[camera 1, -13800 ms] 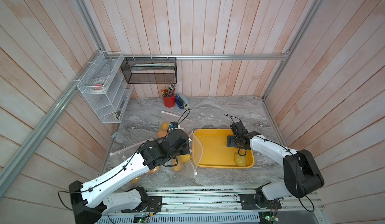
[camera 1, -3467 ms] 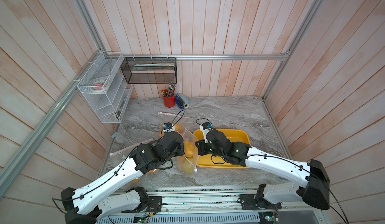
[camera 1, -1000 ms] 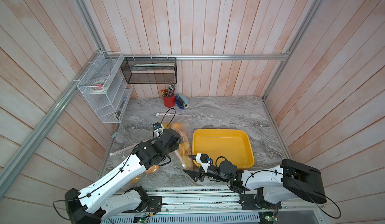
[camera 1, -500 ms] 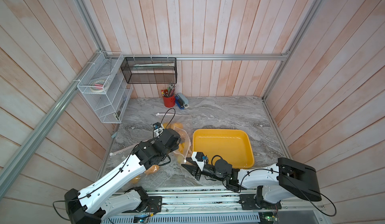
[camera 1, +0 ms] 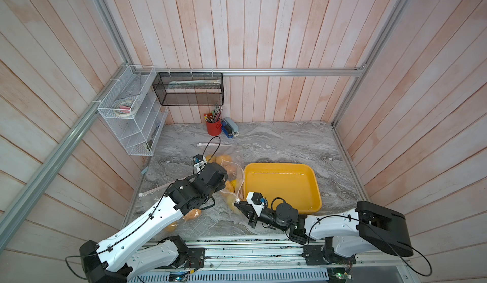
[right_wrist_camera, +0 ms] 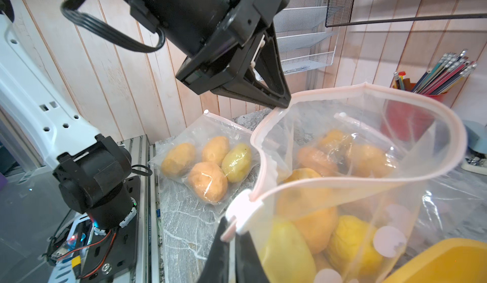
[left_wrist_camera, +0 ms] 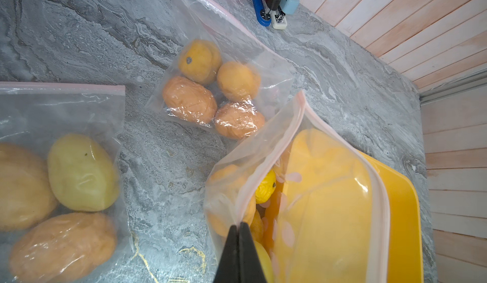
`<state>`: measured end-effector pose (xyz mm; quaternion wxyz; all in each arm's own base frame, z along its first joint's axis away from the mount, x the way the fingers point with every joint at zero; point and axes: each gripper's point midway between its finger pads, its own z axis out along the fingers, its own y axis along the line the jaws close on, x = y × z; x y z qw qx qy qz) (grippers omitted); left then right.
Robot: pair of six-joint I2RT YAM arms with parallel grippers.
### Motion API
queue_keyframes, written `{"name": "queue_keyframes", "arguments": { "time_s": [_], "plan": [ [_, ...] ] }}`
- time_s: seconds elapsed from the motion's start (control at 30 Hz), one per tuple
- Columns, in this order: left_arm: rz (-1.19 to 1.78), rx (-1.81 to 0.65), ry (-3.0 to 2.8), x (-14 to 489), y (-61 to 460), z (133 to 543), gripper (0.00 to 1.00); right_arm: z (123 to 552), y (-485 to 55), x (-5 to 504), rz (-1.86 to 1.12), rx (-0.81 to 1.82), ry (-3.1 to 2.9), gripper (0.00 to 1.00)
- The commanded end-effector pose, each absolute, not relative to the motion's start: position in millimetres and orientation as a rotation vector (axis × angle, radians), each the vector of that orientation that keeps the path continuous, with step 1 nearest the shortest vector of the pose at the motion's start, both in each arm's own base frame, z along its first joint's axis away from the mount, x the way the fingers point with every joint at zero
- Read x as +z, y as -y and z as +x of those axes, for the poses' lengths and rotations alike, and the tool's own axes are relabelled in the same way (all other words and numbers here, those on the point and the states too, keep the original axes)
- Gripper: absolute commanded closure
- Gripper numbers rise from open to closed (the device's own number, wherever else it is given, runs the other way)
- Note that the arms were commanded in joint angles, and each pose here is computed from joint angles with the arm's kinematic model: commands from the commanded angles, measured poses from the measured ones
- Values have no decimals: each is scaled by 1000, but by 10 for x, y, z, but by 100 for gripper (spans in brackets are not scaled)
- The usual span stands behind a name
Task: Put the potatoes into a zipper bag and zip it
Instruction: Zip the zipper on the zipper food storage bag.
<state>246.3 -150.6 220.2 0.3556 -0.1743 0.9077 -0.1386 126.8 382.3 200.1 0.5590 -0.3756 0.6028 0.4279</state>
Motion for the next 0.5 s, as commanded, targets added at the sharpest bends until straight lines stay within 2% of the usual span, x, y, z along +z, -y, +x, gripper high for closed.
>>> {"name": "queue_keyframes", "arguments": {
  "time_s": [0.0,0.27,0.3,0.4,0.47],
  "plan": [
    [-444,-385,-2339,2230,1509,2447,100,1289,-3757,2085,-854,986,-1393,97],
    [-441,-405,-2346,2246,1519,2419,100,1306,-3692,2113,-839,959,-1386,100],
    [-443,-407,-2353,2247,1516,2403,93,1308,-3689,2110,-840,953,-1388,100],
    [-432,-445,-2368,2283,1536,2347,63,1330,-3692,2106,-840,931,-1392,100],
    [-390,-504,-2382,2327,1605,2288,48,1347,-3690,2093,-839,917,-1397,100]
  ]
}}
